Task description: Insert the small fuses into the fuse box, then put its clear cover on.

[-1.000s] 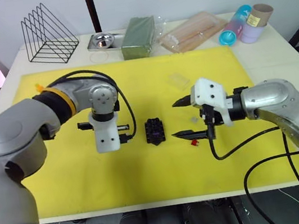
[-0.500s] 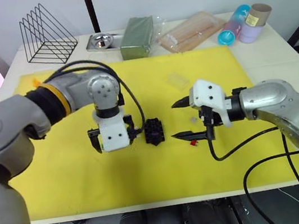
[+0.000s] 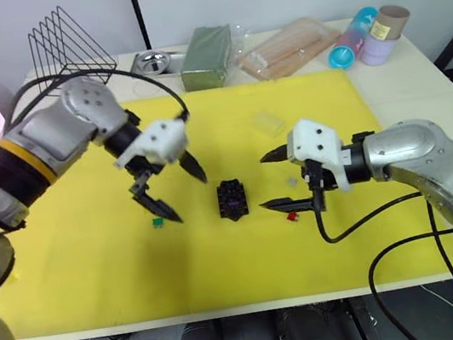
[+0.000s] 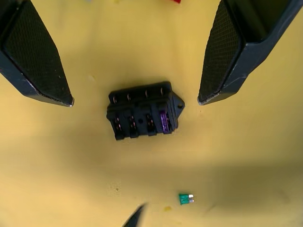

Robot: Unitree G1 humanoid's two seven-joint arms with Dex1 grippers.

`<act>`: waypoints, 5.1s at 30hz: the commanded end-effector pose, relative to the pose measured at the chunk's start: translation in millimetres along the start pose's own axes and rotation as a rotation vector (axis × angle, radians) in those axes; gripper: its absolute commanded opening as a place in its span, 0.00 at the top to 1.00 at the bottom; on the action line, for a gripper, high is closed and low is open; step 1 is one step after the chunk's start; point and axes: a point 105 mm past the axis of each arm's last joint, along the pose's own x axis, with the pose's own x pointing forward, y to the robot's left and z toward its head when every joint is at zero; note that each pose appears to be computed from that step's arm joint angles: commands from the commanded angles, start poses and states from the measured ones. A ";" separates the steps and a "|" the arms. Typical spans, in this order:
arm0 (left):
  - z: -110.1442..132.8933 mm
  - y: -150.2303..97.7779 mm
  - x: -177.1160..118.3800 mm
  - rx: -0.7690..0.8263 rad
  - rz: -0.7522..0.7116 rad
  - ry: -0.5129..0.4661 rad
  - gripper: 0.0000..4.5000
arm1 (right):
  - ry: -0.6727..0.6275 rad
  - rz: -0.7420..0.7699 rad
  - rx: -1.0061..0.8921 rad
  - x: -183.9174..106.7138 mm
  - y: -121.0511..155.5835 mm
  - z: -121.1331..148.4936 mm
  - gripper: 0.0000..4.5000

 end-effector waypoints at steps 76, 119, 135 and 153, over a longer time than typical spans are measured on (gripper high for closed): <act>-150.3 -69.2 2.6 -1.393 0.409 -0.482 0.76 | -0.052 0.006 -0.121 9.8 0.2 17.8 0.00; -43.0 -29.1 -26.9 -0.489 0.452 -0.604 0.99 | -0.222 0.059 0.172 -9.7 -11.3 50.3 0.00; 38.8 4.6 0.1 -0.040 0.330 -0.567 1.00 | -0.290 0.164 0.444 -32.2 -29.2 102.1 0.37; 46.4 6.5 4.9 -0.013 0.300 -0.558 1.00 | -0.197 0.092 0.393 -20.0 -35.9 92.4 0.64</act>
